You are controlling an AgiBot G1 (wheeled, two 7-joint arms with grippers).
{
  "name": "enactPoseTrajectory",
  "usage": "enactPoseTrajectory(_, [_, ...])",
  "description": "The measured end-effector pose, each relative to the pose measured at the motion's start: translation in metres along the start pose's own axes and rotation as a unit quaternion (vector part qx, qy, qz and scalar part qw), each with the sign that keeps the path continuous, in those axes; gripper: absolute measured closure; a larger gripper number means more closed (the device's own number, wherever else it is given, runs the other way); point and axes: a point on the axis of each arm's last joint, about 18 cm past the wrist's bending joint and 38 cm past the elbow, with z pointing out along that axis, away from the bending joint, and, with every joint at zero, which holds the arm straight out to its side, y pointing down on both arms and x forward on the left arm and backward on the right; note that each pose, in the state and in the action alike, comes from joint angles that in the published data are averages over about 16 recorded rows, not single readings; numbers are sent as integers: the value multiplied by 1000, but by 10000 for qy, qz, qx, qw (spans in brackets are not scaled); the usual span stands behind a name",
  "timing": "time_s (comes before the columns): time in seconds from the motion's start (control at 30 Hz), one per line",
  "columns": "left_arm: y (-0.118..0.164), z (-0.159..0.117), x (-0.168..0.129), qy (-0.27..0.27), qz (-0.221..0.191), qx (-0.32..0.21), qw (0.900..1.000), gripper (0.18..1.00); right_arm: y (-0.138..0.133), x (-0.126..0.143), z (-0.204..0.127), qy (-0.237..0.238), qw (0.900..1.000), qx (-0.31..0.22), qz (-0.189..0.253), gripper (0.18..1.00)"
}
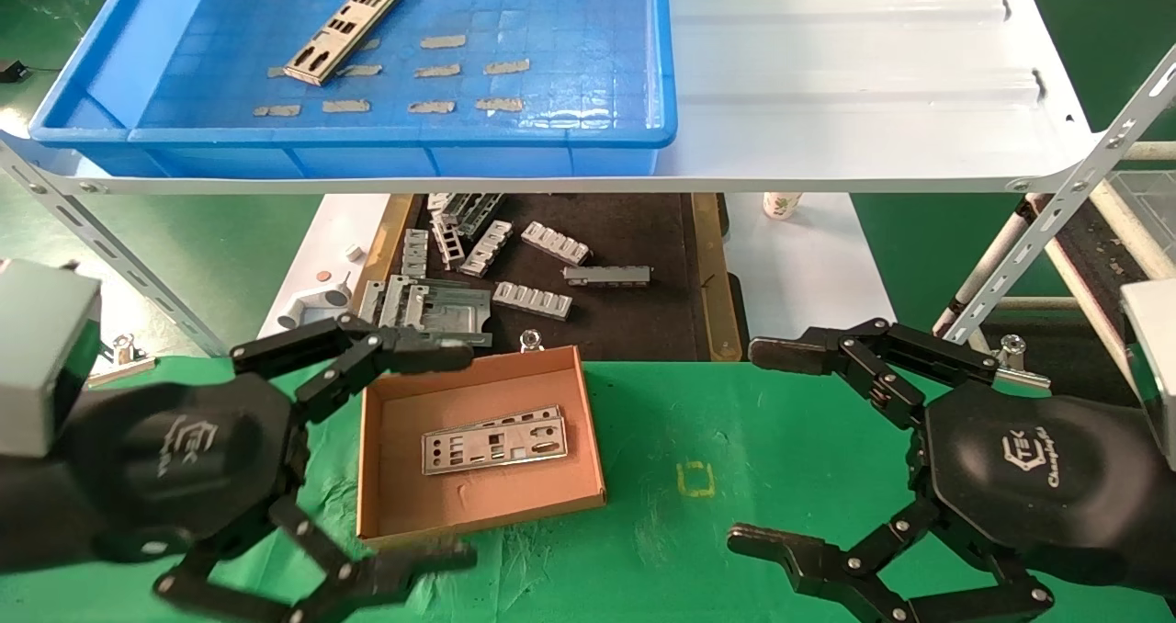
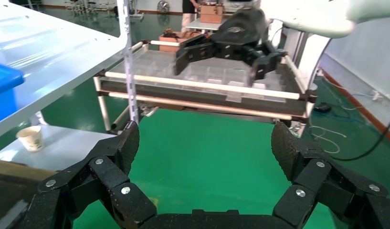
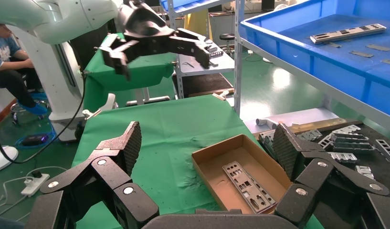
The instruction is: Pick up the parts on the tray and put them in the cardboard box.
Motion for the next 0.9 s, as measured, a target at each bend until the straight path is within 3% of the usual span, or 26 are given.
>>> enactPoseTrajectory(0.9, [-3, 0, 6, 62, -11, 16, 10000, 184, 0, 0, 0, 2, 10000, 0, 1, 178])
